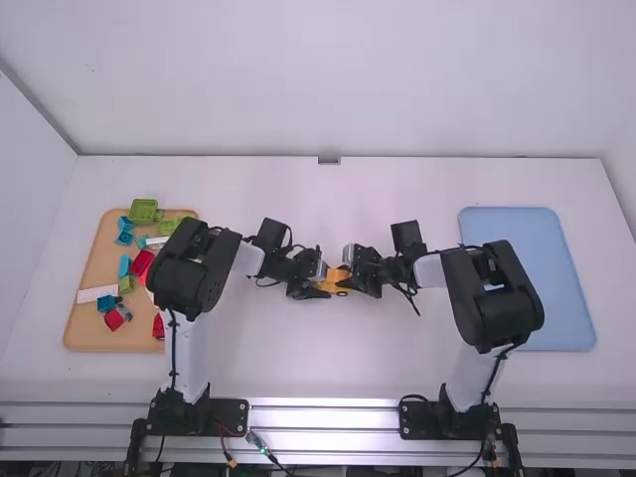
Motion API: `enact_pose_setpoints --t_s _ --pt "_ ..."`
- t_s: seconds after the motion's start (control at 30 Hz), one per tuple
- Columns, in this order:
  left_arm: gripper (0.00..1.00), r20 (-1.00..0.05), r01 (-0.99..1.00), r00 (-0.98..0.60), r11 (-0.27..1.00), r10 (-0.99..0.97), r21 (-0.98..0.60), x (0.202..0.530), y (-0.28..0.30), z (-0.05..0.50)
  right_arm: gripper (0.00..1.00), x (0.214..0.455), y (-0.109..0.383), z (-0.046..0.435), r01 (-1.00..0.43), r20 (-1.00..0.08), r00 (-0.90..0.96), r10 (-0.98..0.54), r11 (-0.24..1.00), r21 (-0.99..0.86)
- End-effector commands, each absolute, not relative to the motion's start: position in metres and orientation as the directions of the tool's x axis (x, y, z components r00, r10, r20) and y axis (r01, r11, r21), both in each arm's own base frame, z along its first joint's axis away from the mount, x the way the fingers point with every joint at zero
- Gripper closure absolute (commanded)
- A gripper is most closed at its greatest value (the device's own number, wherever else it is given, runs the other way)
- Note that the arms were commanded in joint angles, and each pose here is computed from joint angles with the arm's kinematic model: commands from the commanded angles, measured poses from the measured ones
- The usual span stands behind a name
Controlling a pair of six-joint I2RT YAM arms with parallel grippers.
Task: Assemble lego blocks to make yellow taxi
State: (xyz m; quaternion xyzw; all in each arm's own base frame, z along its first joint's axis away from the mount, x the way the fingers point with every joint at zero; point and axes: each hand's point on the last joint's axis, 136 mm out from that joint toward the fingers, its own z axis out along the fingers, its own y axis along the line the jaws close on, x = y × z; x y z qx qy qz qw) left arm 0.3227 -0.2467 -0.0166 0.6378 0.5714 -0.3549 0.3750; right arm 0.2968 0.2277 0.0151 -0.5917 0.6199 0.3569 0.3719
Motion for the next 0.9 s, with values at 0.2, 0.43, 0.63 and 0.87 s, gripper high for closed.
enact_pose_setpoints --t_s 0.2,0.43,0.63,0.87 --pt "0.58 -0.873 0.998 0.059 -0.056 0.484 0.036 0.319 -0.243 -0.031 0.98 0.294 0.231 -0.002 -0.995 -0.888 -0.097 -0.449 0.033 0.092" --pt "0.61 -0.873 0.998 0.060 -0.054 0.484 0.039 0.319 -0.242 -0.031 0.98 0.289 0.232 -0.007 -0.994 -0.887 -0.100 -0.450 0.009 0.107" --pt "0.63 -0.874 0.997 0.068 -0.053 0.481 0.048 0.321 -0.242 -0.030 0.99 0.284 0.230 -0.028 -0.990 -0.817 -0.139 -0.559 0.053 0.132" --pt "0.64 -0.877 0.999 0.052 -0.035 0.478 0.040 0.325 -0.243 -0.028 1.00 0.281 0.232 -0.042 -0.992 -0.756 -0.127 -0.642 0.064 0.112"
